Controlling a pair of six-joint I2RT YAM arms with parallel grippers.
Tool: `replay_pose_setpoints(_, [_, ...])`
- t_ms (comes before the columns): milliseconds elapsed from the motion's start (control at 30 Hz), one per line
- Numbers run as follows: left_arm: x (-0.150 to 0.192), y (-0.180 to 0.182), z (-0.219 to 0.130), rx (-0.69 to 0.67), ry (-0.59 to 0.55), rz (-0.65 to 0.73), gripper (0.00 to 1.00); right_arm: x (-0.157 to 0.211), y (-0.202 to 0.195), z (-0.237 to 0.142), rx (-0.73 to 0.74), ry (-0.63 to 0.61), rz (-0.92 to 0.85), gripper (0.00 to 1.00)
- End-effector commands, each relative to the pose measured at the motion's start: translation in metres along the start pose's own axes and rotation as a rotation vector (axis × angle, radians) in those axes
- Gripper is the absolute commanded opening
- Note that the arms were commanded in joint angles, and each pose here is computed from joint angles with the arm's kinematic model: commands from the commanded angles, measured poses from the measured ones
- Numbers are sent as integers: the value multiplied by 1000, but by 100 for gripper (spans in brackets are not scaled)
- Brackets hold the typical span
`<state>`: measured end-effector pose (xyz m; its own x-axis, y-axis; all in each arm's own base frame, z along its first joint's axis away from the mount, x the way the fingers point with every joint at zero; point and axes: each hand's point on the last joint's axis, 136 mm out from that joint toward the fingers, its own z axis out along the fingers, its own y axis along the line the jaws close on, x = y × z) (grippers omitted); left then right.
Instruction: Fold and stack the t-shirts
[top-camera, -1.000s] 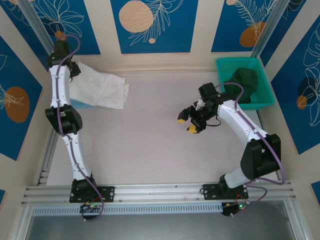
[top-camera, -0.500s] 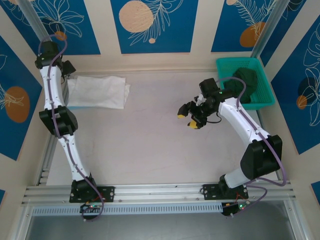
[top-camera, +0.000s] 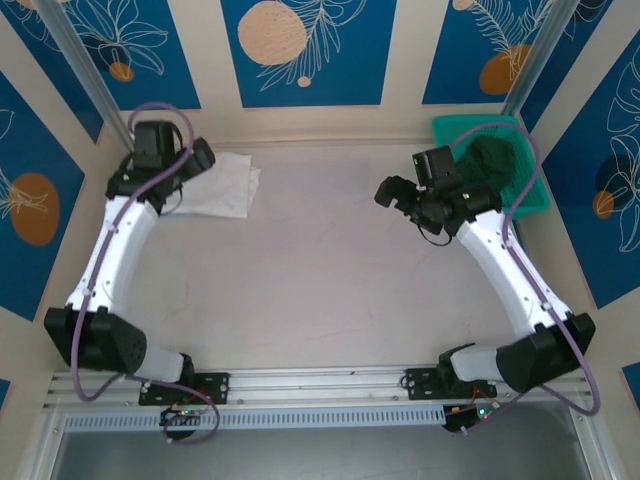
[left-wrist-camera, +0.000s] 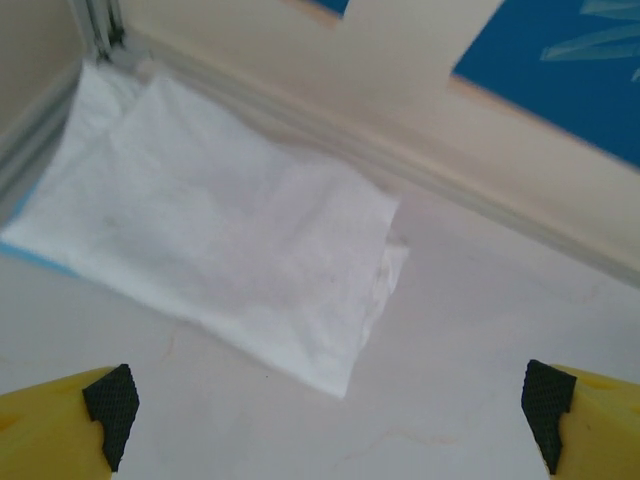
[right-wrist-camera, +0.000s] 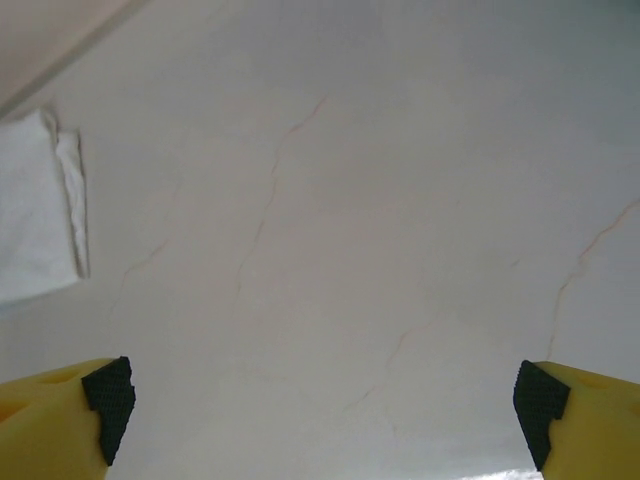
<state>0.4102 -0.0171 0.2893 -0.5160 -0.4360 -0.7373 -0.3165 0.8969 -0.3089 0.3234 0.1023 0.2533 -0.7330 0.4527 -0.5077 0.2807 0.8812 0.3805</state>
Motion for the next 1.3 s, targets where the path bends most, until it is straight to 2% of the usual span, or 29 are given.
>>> replay_pose_setpoints(0, [24, 24, 9, -31, -82, -51, 100, -25, -30, -3, 122, -245, -33, 99])
replay_pose_setpoints(167, [78, 92, -5, -211, -130, 88, 100, -8, -27, 22, -20, -376, -384, 99])
replay_pose_setpoints(267, [99, 125, -11, -313, -153, 208, 100, 7, -49, 37, 32, -386, -449, 99])
replay_pose_setpoints(400, [128, 152, 2, -370, -72, 293, 100, 23, -79, 57, 100, -344, -470, 99])
replay_pose_setpoints(533, [142, 147, 27, -296, -74, 387, 100, 32, -105, 73, 120, -322, -417, 99])
replay_pose_setpoints(800, [149, 130, 76, -184, -70, 398, 100, 39, -127, 112, 81, -336, -390, 99])
replay_pose_setpoints(900, [149, 118, 89, -127, -64, 403, 100, 31, -121, 122, 34, -349, -408, 99])
replay_pose_setpoints(967, [145, 106, 96, -71, -88, 401, 100, 22, -113, 124, -11, -386, -414, 99])
replay_pose_setpoints(1100, [130, 98, 107, -56, -158, 385, 100, 5, -104, 131, -88, -433, -376, 99])
replay_pose_setpoints(1267, [139, 78, 115, 20, -167, 477, 100, 0, -100, 132, -123, -447, -388, 99])
